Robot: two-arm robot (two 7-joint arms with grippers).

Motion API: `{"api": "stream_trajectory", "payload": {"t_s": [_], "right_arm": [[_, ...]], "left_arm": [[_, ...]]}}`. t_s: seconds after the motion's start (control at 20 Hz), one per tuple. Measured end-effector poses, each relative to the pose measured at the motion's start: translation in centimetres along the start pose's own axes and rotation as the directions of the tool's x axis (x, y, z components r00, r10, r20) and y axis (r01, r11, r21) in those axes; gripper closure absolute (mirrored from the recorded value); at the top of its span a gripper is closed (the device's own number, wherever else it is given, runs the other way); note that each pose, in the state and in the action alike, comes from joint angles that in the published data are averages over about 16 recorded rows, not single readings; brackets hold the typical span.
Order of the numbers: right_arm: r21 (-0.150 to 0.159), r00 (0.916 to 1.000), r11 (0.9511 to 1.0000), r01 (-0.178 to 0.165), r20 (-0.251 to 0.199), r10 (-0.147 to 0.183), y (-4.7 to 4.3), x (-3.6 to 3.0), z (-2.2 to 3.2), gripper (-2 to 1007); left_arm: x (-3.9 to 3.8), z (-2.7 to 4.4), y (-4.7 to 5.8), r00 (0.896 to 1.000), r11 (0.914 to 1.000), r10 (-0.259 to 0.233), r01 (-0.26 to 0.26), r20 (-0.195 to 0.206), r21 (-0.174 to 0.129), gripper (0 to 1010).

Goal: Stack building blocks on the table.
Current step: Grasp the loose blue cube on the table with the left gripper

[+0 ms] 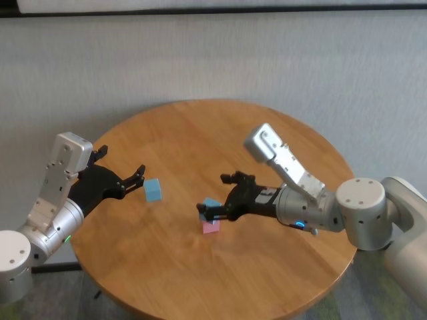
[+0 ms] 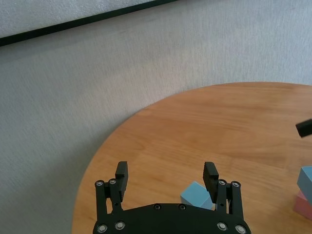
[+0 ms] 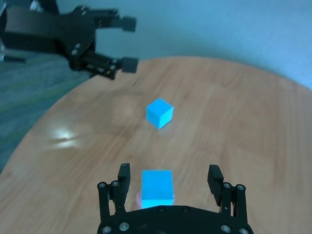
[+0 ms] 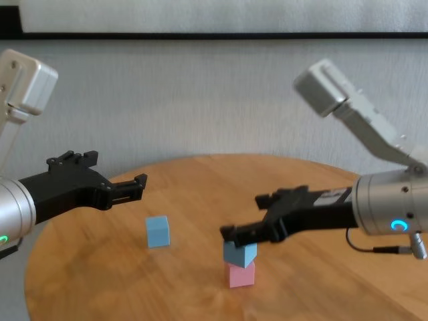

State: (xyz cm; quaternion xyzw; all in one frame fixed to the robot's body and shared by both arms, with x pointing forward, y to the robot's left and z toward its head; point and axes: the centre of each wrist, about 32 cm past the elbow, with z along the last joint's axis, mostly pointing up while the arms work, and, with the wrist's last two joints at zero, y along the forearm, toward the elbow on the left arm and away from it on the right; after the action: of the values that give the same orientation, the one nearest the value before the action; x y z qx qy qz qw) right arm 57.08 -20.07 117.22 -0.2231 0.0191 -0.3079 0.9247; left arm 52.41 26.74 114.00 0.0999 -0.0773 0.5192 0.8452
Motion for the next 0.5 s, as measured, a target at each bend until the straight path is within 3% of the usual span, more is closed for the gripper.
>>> {"api": "stream_trajectory", "payload": {"t_s": [0.15,0.25,0.35,0.5], "right_arm": [[0.061,0.998,0.9962,0.061,-0.017,-0.06,-0.51,-0.03,0.01,8],[0.105,0.9938,0.9884,0.11,-0.031,-0.107,-0.85,-0.04,-0.02,5],[0.147,0.9859,0.975,0.166,-0.045,-0.161,-1.15,-0.04,-0.08,5],[0.203,0.9677,0.9463,0.252,-0.067,-0.243,-1.49,-0.07,-0.21,5]], "left_arm": [[0.0,0.0,0.0,1.0,1.0,0.0,0.0,0.0,0.0,10],[0.0,0.0,0.0,1.0,1.0,0.0,0.0,0.0,0.0,10],[0.0,0.0,0.0,1.0,1.0,0.0,0.0,0.0,0.0,10],[0.0,0.0,0.0,1.0,1.0,0.0,0.0,0.0,0.0,10]]}}
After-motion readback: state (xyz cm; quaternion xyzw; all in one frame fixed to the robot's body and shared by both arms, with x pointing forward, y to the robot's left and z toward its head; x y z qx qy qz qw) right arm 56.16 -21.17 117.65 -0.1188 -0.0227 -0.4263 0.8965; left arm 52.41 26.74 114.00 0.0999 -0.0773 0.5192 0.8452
